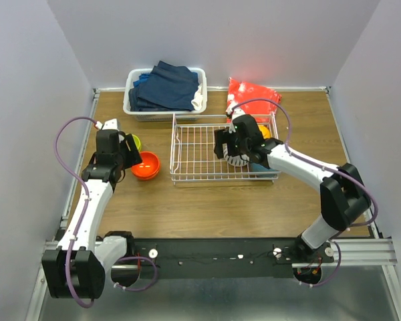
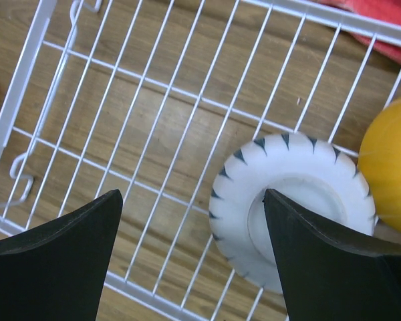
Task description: Unload the bowls from the dish rack
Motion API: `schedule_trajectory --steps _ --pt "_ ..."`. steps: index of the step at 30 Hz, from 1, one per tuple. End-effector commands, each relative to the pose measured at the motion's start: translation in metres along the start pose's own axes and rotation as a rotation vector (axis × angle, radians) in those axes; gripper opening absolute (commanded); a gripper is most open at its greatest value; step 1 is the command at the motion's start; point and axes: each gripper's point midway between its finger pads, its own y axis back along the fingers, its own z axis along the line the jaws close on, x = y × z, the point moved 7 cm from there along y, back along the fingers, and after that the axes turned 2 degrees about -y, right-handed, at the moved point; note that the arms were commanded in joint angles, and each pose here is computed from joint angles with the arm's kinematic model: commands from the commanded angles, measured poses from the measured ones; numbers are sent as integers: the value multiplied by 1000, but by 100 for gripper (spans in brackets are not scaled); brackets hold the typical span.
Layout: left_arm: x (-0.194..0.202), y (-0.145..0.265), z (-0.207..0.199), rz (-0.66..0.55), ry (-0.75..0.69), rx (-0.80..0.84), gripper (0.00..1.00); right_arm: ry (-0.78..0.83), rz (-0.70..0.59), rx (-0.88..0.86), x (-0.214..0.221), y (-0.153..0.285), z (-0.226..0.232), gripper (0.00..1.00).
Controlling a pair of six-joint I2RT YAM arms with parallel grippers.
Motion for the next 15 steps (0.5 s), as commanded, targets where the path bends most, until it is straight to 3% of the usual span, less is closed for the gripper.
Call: schedule_trajectory --steps 1,15 --pt "-1 6 1 -23 -35 -21 75 -5 60 -7 6 -24 5 94" --pt "0 8 -1 -32 -47 -12 75 41 -53 69 -34 -77 7 94"
